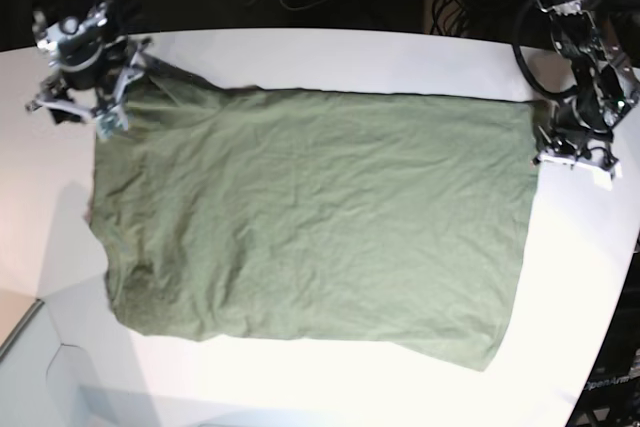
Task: Layout the t-shirt on the table in an organized manner, then fold the t-shirt properly
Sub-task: 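Release the shirt and move both grippers onto the shirt body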
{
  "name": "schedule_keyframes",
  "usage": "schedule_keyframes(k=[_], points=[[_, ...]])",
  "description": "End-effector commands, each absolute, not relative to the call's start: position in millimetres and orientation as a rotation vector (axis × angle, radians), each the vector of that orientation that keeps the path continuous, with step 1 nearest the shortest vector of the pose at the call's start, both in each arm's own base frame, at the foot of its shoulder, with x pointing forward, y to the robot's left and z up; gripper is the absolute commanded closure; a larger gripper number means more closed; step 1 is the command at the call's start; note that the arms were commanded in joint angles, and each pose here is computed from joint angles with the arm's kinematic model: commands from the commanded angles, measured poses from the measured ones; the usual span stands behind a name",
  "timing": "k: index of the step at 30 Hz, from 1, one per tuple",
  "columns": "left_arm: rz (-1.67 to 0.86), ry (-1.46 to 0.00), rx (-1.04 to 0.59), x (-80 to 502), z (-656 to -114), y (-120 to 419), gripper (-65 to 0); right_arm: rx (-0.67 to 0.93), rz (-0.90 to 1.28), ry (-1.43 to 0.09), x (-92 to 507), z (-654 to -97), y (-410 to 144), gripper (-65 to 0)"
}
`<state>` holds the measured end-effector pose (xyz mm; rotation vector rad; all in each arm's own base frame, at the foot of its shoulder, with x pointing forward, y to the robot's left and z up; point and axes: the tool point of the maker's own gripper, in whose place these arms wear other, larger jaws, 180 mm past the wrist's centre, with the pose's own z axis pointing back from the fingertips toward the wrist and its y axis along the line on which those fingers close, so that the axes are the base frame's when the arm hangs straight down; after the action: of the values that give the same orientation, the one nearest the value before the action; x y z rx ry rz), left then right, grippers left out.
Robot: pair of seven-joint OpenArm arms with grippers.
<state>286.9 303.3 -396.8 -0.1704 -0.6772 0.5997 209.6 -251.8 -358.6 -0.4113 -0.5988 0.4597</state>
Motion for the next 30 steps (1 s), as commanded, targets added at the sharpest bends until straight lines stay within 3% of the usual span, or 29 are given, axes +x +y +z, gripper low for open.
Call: schedule_keyframes(k=[1,10,12,14,19,22,27,30], points=[[0.576,-0.756,-0.158,300.7,-372.3,310.6,0.0,-0.439,0.431,-0.637,216.8,-346.9,-259.2,-38.8],[0.539,-0.966,-0.335,341.0,-301.8,289.0,0.0,-0.437,0.378,-0.772,268.6,-321.0,-254.1,-38.7],[0.541,-0.944,-0.359,360.3,-307.2,282.7,0.0,-0.396,0.401,-0.784,287.2,-326.9,-240.3,-38.0],[0.54,-0.866,-0.364,375.2,-329.9,274.2,0.0,-0.349,0.413,-0.778,305.8,-338.5,-230.2,-34.3],[0.556,-0.635,-0.326,387.9,-397.6,264.1,0.0,-0.225,0.398,-0.684,330.0,-387.8,-220.4,-17.9],[0.538,-0.615,-0.278,391.1,-418.2,260.3,0.0,-0.197,0.396,-0.625,331.5,-407.1,-223.8,-9.9],[0.458,-0.581,-0.197,374.5,-438.5,256.2,0.0,-0.186,0.402,-0.586,314.7,-421.2,-223.3,-1.2],[0.428,-0.55,-0.156,363.3,-447.9,258.2,0.0,-0.182,0.404,-0.561,305.5,-428.0,-223.3,0.0]])
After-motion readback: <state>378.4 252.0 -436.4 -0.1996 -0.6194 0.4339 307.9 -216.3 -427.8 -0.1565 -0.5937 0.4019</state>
